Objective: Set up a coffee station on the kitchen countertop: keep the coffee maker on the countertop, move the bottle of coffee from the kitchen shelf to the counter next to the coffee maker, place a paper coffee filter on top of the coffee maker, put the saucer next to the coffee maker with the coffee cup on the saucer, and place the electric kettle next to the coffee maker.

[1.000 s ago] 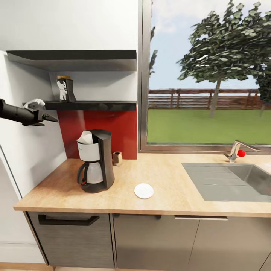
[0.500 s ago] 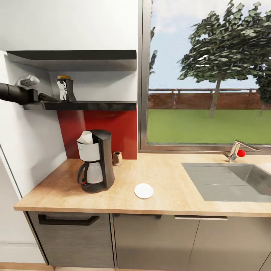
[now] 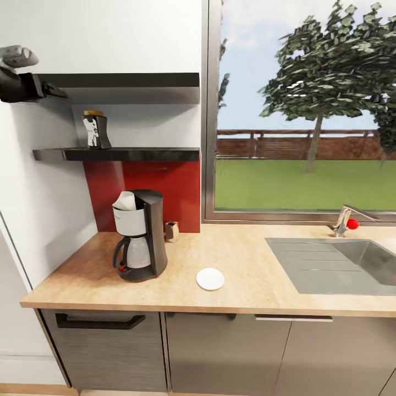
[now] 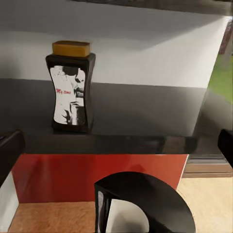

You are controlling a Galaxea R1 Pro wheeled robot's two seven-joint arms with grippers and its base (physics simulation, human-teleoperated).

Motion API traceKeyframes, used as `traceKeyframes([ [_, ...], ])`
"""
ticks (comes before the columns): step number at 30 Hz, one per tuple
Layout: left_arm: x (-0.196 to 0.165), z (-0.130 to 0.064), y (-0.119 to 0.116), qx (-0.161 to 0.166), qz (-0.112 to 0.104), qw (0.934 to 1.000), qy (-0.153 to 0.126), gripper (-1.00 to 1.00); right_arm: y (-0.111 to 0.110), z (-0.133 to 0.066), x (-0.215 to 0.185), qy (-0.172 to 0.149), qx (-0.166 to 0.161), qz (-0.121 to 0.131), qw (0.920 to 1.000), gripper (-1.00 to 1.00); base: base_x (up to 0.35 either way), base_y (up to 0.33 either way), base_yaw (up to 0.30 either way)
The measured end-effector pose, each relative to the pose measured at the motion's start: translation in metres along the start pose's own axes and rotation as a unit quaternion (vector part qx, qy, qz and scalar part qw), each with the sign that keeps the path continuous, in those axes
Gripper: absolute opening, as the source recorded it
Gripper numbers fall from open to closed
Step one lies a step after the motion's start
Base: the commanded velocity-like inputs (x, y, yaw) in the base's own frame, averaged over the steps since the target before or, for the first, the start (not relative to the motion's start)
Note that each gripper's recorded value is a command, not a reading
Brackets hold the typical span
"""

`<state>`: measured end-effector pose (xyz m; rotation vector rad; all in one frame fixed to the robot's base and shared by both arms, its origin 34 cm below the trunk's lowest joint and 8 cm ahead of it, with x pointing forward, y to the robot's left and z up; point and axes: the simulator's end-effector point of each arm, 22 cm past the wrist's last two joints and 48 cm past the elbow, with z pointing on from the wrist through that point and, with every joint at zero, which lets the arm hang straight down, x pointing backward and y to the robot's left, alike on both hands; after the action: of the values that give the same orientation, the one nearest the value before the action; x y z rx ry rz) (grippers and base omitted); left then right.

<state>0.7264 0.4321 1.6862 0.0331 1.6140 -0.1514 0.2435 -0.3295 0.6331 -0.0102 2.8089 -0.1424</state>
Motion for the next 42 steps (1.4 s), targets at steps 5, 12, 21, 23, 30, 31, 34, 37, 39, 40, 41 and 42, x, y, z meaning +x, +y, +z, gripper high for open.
traceKeyframes([
  [5,-0.018,0.012,-0.028,-0.044,0.026,0.9986,-0.017,1.0,0.0,0.0,0.002,0.002,0.0,-0.001,1.0,1.0,0.0,0.0,0.0],
  [12,-0.022,0.016,-0.039,-0.066,0.037,0.9968,-0.025,1.0,-0.002,-0.001,0.01,0.011,0.002,-0.003,0.9999,1.0,0.0,0.0,0.0],
  [21,-0.029,0.018,-0.037,-0.07,0.047,0.9953,-0.048,1.0,-0.006,-0.005,0.046,0.049,0.004,-0.003,0.9988,1.0,0.0,0.0,0.0],
  [23,-0.028,0.02,-0.037,-0.07,0.049,0.9952,-0.049,1.0,-0.006,-0.005,0.047,0.05,0.005,-0.003,0.9987,1.0,0.0,0.0,0.0],
  [30,0.009,0.045,-0.036,-0.069,0.059,0.9952,-0.037,1.0,-0.007,-0.005,0.048,0.052,0.005,-0.003,0.9986,1.0,0.0,0.0,0.0],
  [31,0.011,0.048,-0.037,-0.068,0.062,0.9949,-0.041,1.0,-0.007,-0.005,0.048,0.052,0.005,-0.003,0.9986,1.0,0.0,0.0,0.0],
  [34,0.019,0.059,-0.037,-0.071,0.075,0.9928,-0.061,1.0,-0.008,-0.005,0.048,0.052,0.005,-0.003,0.9986,1.0,0.0,0.0,0.0],
  [37,0.03,0.067,-0.035,-0.081,0.079,0.9915,-0.065,1.0,-0.008,-0.005,0.048,0.052,0.006,-0.003,0.9986,1.0,0.0,0.0,0.0],
  [39,0.035,0.071,-0.036,-0.084,0.08,0.9911,-0.065,1.0,-0.008,-0.005,0.048,0.052,0.006,-0.003,0.9986,1.0,0.0,0.0,0.0],
  [40,0.039,0.074,-0.038,-0.086,0.081,0.9909,-0.064,1.0,-0.008,-0.005,0.048,0.052,0.006,-0.003,0.9986,1.0,0.0,0.0,0.0],
  [41,0.041,0.075,-0.039,-0.086,0.082,0.9909,-0.063,1.0,-0.008,-0.005,0.048,0.052,0.006,-0.003,0.9986,1.0,0.0,0.0,0.0],
  [42,0.046,0.079,-0.041,-0.088,0.083,0.9908,-0.061,1.0,-0.008,-0.005,0.048,0.052,0.006,-0.003,0.9986,1.0,0.0,0.0,0.0],
])
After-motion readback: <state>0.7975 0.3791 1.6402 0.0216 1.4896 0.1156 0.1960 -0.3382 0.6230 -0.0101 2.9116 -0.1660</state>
